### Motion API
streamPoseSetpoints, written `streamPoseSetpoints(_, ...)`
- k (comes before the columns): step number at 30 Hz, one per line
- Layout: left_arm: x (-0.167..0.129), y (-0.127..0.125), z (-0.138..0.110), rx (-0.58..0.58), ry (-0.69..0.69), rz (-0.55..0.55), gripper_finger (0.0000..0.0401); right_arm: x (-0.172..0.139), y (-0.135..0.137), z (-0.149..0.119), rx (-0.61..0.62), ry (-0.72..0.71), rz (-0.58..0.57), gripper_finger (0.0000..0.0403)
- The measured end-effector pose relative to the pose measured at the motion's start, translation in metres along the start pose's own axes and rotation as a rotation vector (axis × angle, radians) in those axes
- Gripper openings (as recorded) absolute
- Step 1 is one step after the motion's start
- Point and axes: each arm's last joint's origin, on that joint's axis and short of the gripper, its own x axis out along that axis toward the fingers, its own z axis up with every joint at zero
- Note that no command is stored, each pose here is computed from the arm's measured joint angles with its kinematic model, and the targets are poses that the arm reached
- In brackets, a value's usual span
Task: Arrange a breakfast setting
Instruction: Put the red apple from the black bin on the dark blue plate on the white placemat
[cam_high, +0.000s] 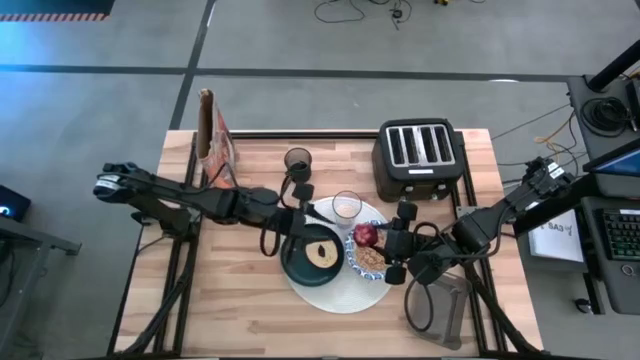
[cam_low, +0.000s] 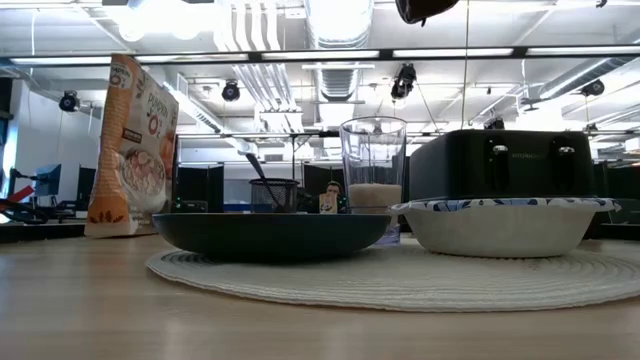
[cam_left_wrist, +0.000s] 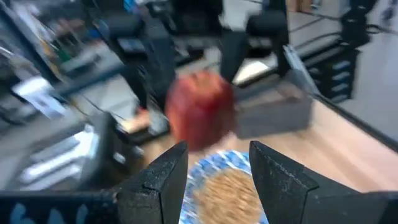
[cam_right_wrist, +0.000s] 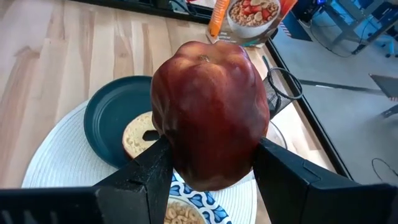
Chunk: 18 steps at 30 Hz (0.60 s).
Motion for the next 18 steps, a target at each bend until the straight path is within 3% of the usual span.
streamPoseSetpoints(7,-0.002,0.01,0.011,0.015,0.04,0.171,0.0153,0.001,-0.001,0.0,0.024,0.001,-0.003,0.0184)
streamPoseSetpoints(10,-0.003,0.012,0.008,0.043,0.078,0.28,0.0131,0.001,-0.001,0.0,0.038,0.001,-0.004,0.0184)
streamPoseSetpoints(15,-0.001,0.011,0.004,0.033,0.06,0.192,0.0076,0.001,-0.001,0.0,0.029,0.005,-0.005,0.0185)
streamPoseSetpoints(18,-0.001,0.011,0.004,0.018,0.055,0.186,0.0069,-0.001,-0.002,0.0,0.022,0.003,-0.004,0.0185)
